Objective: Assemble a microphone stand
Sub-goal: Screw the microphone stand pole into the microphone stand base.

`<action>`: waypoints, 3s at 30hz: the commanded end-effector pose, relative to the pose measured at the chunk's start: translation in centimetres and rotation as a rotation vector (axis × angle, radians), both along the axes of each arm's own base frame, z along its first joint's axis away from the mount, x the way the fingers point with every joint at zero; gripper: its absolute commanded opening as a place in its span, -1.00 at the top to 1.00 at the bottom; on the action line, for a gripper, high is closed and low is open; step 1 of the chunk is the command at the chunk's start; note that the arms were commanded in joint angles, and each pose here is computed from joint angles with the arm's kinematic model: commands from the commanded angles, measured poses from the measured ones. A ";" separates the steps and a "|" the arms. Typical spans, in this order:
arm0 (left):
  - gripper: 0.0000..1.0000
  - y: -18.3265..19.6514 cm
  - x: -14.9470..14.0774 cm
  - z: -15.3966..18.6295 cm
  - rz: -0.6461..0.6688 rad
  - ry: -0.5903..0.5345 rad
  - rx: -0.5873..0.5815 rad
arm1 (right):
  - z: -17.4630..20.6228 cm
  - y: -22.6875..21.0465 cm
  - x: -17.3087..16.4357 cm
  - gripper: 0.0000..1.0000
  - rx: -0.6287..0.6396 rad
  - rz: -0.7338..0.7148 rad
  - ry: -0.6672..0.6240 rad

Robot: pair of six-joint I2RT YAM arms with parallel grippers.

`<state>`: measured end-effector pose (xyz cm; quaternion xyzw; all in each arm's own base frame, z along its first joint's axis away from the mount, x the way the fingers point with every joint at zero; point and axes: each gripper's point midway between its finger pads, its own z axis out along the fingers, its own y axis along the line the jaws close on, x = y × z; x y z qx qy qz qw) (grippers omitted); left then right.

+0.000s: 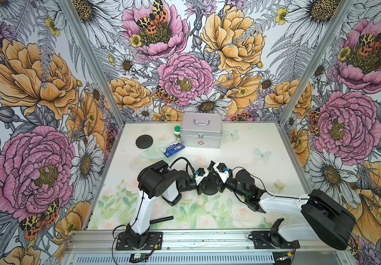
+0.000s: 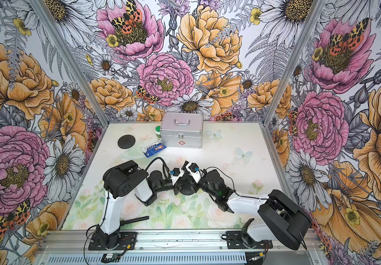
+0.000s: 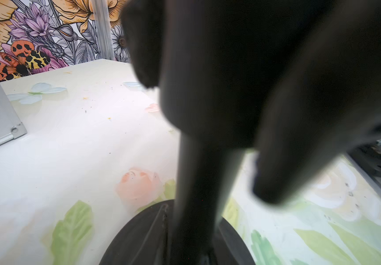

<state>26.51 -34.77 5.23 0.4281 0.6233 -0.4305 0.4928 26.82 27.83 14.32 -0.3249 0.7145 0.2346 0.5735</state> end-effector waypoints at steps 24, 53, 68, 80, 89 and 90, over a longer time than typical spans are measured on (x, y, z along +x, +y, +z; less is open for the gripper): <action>0.54 -0.9 -0.9 -0.5 -0.054 -0.021 0.009 | 1.7 0.6 -2.3 0.43 -0.003 0.824 0.142; 0.54 -0.4 -0.9 -0.9 -0.069 -0.009 0.012 | 0.6 -0.4 -3.9 0.28 -0.037 0.598 0.118; 0.54 -0.5 -0.9 -1.0 -0.075 -0.006 0.010 | 0.4 -1.0 1.8 1.00 -0.082 0.419 0.239; 0.51 0.0 0.2 -1.7 -0.026 0.027 0.017 | -1.5 -2.2 1.8 1.00 -0.127 -0.301 0.117; 0.51 0.2 0.1 -1.8 -0.021 0.017 0.025 | 0.1 0.2 -0.3 0.54 -0.323 0.092 0.022; 0.52 0.3 0.1 -1.7 -0.020 0.017 0.025 | 0.2 -0.2 -0.4 0.45 -0.329 0.122 0.018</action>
